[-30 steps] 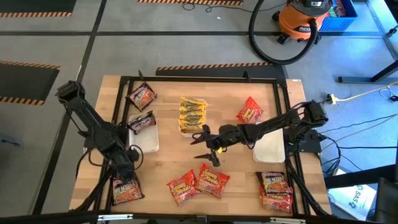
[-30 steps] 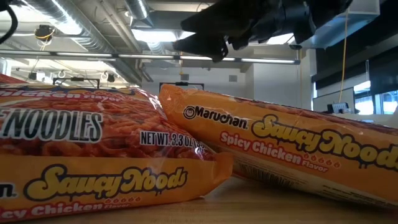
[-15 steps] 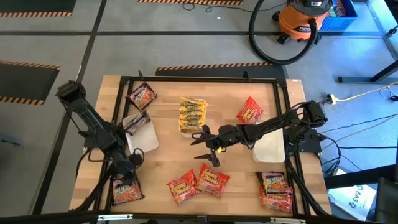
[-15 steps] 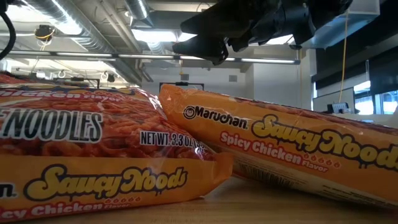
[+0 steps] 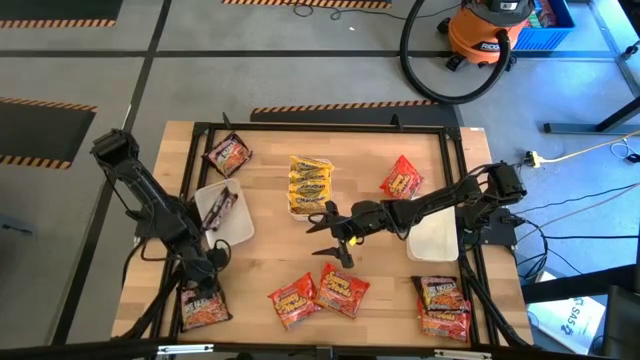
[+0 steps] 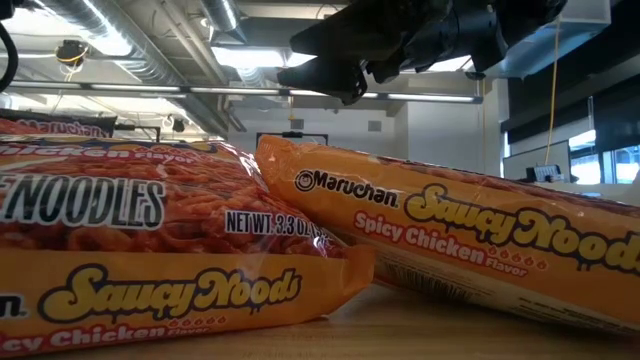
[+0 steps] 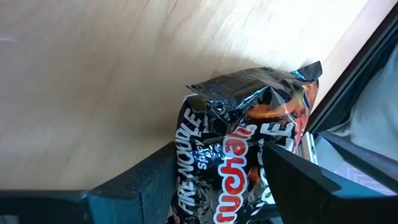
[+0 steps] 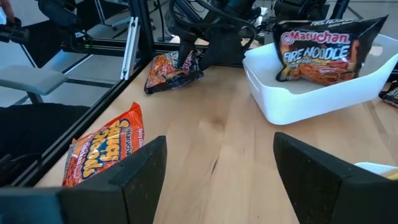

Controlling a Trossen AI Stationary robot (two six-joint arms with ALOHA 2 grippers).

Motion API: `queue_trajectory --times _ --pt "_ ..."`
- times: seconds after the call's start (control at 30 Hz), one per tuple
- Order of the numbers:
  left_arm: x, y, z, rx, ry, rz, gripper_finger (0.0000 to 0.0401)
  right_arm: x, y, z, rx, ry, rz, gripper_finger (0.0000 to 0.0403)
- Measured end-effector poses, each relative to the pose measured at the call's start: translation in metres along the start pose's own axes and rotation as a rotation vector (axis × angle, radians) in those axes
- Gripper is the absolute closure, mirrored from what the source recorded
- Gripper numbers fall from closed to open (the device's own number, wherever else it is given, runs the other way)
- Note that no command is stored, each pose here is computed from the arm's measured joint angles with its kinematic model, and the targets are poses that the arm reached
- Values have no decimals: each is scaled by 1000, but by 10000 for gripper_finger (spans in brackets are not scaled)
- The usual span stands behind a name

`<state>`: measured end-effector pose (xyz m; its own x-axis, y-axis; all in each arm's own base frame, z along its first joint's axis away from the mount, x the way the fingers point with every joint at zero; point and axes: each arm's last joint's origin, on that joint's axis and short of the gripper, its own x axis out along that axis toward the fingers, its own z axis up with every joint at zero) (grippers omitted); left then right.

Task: Sort Maruchan noodles
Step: Adjust the black noodle

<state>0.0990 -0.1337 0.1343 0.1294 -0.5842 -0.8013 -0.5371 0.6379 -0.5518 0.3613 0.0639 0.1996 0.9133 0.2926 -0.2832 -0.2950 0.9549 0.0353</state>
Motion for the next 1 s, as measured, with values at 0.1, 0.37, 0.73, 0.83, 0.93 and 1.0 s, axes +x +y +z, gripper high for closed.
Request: queue_trajectory --times 0.1,0.37,0.73,0.83,0.93,1.0 --pt "0 0 0 -1 -1 1 175 0 0 0 0 0 0 132" --pt "-2 1 2 5 -69 -1 175 0 0 0 0 0 -1 132" --pt "-10 2 6 -13 -132 -16 175 0 0 0 -1 -2 -1 132" --pt "-11 2 6 -10 -99 -29 175 0 0 0 -1 -2 -2 132" --pt "-13 1 4 -17 -67 -49 175 0 0 0 -1 -2 -2 132" --pt "-16 0 3 -29 -57 -65 175 0 0 0 -1 -2 -2 132"
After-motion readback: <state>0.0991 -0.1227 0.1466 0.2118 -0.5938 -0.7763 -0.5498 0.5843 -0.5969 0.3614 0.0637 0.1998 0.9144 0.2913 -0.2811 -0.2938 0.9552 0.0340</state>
